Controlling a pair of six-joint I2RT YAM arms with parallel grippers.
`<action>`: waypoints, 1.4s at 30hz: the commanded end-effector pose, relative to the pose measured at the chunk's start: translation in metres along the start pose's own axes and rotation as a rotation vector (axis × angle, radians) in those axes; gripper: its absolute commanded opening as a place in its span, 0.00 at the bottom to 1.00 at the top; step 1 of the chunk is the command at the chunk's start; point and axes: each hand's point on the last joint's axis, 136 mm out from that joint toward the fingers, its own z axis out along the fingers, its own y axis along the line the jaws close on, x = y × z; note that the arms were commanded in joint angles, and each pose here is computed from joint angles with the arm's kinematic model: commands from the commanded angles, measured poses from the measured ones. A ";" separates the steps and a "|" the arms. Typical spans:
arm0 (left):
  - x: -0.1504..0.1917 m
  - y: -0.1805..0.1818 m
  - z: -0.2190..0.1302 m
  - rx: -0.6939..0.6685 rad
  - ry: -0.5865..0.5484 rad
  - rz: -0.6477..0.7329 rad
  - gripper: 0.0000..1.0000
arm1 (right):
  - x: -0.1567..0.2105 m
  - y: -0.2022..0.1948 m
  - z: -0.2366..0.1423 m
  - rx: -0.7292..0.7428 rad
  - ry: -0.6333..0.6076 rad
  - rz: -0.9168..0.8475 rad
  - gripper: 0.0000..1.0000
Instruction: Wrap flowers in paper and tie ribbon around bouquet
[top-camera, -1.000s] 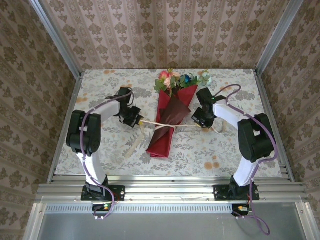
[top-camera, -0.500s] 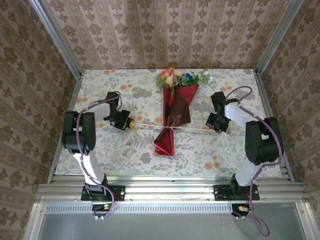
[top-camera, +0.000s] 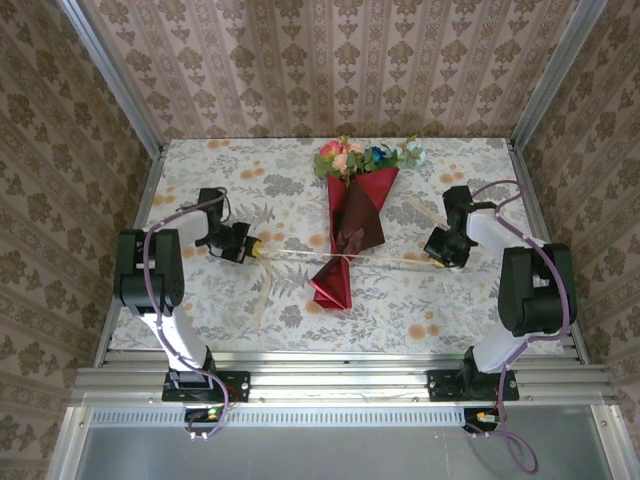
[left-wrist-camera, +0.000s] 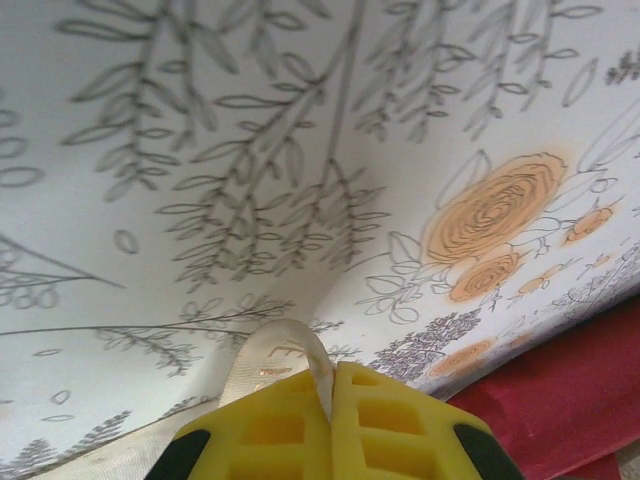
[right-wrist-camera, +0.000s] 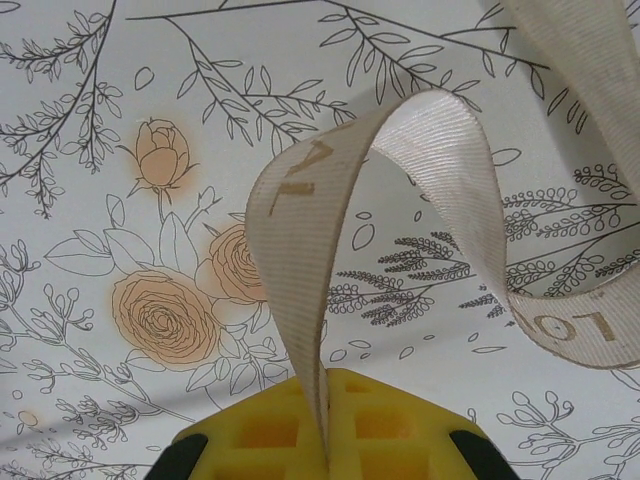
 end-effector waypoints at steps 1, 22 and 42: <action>-0.049 0.003 -0.031 0.046 -0.182 -0.048 0.00 | -0.011 -0.056 -0.008 0.204 -0.055 -0.014 0.00; -0.076 -0.034 -0.029 0.234 -0.189 -0.232 0.00 | 0.012 -0.008 -0.024 0.367 -0.054 -0.712 0.00; -0.122 -0.061 -0.053 0.521 -0.223 -0.481 0.00 | 0.031 -0.006 -0.009 0.669 -0.031 -1.159 0.00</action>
